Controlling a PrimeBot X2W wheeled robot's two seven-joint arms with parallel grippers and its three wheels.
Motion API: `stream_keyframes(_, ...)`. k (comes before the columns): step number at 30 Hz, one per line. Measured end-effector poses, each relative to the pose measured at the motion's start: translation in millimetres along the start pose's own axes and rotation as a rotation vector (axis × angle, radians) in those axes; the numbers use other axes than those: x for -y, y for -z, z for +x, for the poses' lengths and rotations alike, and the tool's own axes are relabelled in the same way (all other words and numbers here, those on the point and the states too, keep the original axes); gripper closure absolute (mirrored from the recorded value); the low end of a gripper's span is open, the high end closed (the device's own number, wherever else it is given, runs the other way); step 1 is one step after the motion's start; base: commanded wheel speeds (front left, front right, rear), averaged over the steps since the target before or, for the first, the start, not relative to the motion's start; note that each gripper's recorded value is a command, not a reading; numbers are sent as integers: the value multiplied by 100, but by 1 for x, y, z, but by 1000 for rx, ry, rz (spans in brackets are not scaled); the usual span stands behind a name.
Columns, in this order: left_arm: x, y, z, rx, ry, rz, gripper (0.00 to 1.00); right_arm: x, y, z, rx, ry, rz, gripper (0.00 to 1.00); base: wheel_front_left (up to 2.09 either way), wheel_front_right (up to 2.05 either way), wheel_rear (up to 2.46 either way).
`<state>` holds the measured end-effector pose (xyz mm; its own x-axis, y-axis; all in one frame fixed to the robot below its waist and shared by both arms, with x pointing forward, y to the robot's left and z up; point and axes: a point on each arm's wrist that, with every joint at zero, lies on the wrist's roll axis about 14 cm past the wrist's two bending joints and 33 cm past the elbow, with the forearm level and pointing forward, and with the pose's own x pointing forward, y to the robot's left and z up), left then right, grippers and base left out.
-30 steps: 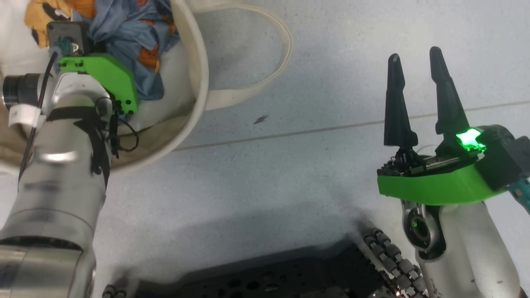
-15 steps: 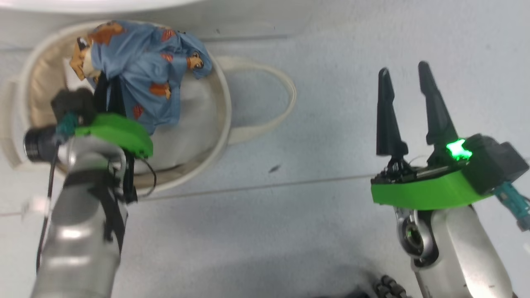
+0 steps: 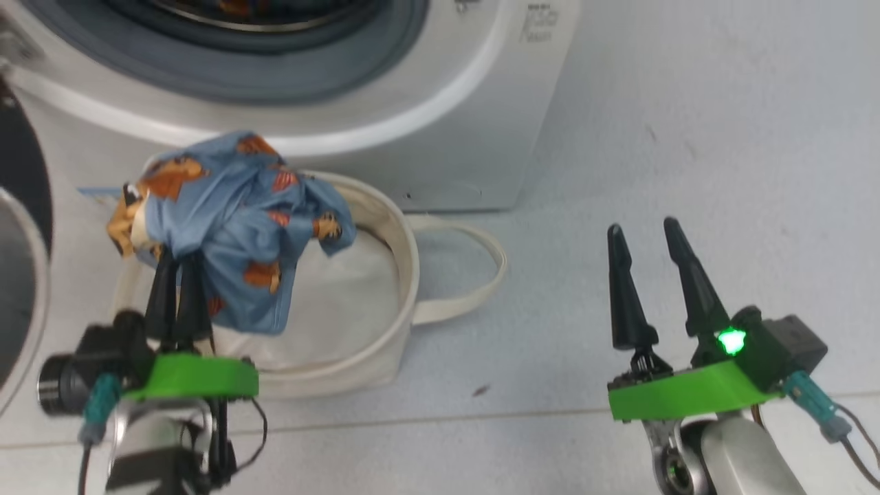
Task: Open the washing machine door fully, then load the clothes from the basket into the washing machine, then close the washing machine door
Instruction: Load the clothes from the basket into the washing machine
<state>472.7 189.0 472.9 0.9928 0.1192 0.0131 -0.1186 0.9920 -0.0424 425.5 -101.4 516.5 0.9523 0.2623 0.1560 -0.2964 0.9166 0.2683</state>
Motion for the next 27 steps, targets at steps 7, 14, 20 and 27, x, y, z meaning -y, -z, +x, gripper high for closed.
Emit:
stream_keyframes(7,-9,-54,-47,137,-8,19,100,-19,-19,-20,35,-27,7,0,0,0,0)
stream_keyframes(14,-14,-81,-67,211,-21,3,100,-26,-34,-22,78,-43,13,0,0,0,0)
stream_keyframes(20,-18,-72,-80,176,-40,-57,100,-29,-34,-29,74,-43,15,0,0,0,0)
stream_keyframes(27,-13,-69,-84,163,-24,-71,100,-27,-34,-31,74,-35,15,0,0,0,0)
